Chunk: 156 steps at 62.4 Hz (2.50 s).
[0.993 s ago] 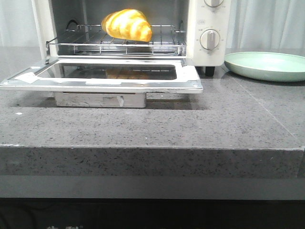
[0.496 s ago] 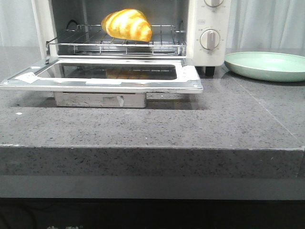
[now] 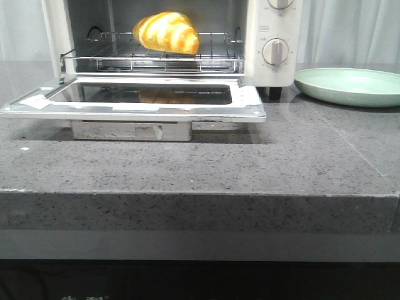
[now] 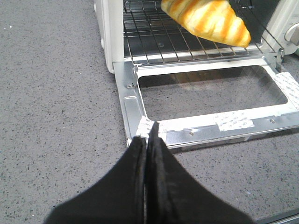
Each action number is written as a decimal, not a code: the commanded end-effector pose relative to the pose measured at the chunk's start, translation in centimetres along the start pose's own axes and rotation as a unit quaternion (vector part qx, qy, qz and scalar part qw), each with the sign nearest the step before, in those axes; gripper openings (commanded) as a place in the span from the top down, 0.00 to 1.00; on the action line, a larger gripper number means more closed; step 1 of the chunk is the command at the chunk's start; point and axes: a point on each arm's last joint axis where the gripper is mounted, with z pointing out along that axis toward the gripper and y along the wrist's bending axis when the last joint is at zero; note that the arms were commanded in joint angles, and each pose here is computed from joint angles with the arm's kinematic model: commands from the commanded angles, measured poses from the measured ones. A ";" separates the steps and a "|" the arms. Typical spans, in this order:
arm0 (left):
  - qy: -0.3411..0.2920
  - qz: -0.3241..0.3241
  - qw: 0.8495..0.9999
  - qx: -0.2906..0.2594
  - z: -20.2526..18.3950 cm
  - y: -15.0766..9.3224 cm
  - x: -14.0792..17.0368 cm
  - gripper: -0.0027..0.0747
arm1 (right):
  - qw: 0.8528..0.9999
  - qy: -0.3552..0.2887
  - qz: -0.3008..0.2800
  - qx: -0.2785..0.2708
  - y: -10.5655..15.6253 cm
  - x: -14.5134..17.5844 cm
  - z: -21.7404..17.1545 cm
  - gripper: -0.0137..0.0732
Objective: Put bread in oven
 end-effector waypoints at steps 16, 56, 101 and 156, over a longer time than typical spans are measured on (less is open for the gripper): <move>-0.085 -0.001 0.996 -0.007 -2.2 0.3 0.3 0.99 | 0.999 -0.051 -0.009 -0.003 0.1 -1.4 -0.6 0.92; -0.253 -0.032 0.959 -0.125 -2.4 2.3 14.8 0.99 | 0.999 -0.051 -0.009 -0.003 0.1 -1.4 -0.6 0.92; -0.284 -0.028 0.950 -0.126 -1.8 2.4 16.0 0.99 | 0.999 -0.049 -0.009 -0.003 0.1 -1.3 -0.5 0.92; -0.284 -0.028 0.950 -0.126 -1.8 2.4 16.0 0.99 | 0.957 -0.275 0.038 0.088 -2.2 11.2 0.1 0.92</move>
